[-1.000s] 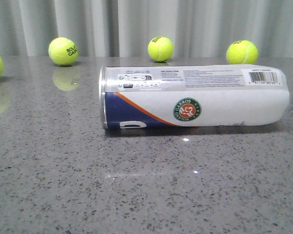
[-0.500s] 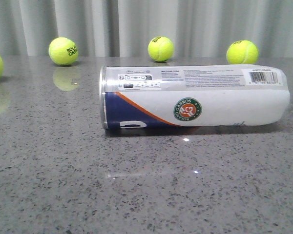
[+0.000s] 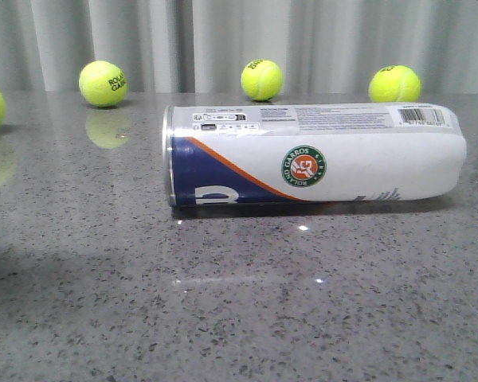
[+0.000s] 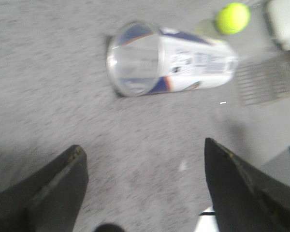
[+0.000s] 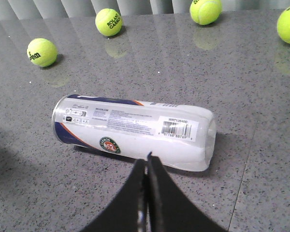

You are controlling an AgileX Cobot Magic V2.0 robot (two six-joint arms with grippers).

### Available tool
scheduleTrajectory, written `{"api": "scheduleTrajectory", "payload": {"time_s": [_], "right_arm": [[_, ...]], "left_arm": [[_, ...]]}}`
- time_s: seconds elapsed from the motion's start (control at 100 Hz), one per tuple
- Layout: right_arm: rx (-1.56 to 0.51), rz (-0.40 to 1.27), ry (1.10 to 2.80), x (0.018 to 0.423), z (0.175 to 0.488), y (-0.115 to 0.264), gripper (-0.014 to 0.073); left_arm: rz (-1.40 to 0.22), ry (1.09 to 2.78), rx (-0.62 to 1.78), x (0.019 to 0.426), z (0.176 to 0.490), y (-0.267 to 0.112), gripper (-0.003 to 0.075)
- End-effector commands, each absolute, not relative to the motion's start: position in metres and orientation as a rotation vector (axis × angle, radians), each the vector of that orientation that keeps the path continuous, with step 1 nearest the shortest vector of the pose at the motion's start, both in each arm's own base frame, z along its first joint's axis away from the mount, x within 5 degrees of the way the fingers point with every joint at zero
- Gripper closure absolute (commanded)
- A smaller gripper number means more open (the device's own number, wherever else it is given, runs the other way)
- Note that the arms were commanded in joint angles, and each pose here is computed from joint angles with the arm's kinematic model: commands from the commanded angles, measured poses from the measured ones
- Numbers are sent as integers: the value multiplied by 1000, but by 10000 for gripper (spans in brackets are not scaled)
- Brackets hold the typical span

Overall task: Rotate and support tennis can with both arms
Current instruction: 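Move the left gripper to the can's navy end and grasp it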

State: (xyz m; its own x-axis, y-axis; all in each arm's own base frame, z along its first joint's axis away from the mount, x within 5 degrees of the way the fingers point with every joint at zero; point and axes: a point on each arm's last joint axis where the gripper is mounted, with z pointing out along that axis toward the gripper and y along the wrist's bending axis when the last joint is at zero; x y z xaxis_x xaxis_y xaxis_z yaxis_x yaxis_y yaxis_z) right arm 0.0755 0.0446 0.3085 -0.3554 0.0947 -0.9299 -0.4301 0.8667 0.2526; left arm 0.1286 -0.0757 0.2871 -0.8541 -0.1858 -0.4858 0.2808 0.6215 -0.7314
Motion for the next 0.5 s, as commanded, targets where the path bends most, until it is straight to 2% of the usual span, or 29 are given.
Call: {"api": "scheduleTrajectory", "payload": {"time_s": [0.0, 0.2, 0.49], "right_arm": [[-232, 551, 1776, 77, 322, 43, 652], [-232, 551, 1776, 77, 322, 43, 652], [-232, 551, 1776, 77, 322, 43, 652]], "left_arm": [[-1307, 2220, 59, 143, 299, -82, 228], [-1421, 2303, 36, 171, 276, -88, 228], [-1726, 2238, 27, 212, 262, -100, 228]]}}
